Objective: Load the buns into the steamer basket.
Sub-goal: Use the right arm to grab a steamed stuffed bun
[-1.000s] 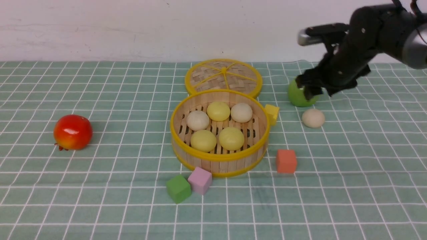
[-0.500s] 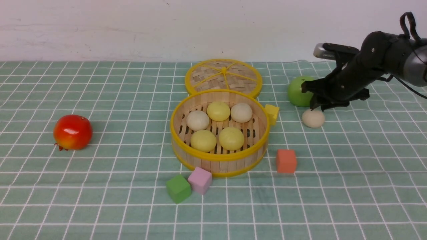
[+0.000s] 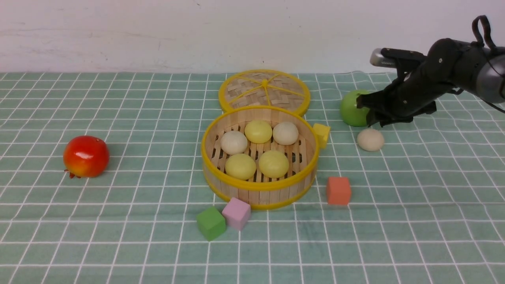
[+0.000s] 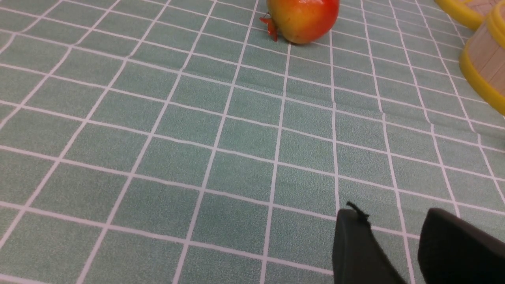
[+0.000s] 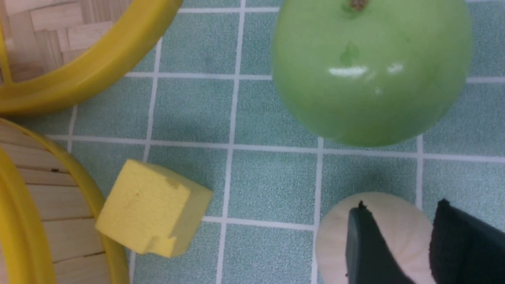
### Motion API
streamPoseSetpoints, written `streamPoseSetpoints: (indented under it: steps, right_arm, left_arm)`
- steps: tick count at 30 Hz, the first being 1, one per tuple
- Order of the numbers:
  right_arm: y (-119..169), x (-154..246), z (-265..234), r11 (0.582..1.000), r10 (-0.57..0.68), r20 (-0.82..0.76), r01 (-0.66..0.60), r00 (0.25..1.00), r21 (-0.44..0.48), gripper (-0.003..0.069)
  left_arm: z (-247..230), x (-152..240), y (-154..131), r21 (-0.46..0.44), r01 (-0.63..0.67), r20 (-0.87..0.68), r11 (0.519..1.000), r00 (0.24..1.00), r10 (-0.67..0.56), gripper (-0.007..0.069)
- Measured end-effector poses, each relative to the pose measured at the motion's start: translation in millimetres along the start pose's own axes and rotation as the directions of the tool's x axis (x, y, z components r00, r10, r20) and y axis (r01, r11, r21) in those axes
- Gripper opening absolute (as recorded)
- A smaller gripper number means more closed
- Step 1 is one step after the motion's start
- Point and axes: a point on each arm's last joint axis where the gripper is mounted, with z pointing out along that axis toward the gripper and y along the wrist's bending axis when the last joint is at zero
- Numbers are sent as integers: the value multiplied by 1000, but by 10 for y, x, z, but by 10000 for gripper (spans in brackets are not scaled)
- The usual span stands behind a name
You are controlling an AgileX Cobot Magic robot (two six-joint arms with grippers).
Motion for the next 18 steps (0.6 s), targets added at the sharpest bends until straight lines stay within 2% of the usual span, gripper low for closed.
streamPoseSetpoints:
  steps: [14, 16, 18]
  right_arm:
    - [-41, 83, 162, 1000, 6, -34, -6, 999, 6, 232]
    - [-43, 90, 173, 1000, 7, -38, -7, 999, 6, 214]
    - [-41, 92, 177, 1000, 11, -38, -11, 999, 3, 154]
  left_arm:
    - [0, 0, 0, 0, 0, 0, 1000, 1000, 0, 238]
    - [0, 0, 0, 0, 0, 0, 1000, 1000, 0, 238]
    - [0, 0, 0, 0, 0, 0, 1000, 1000, 0, 238]
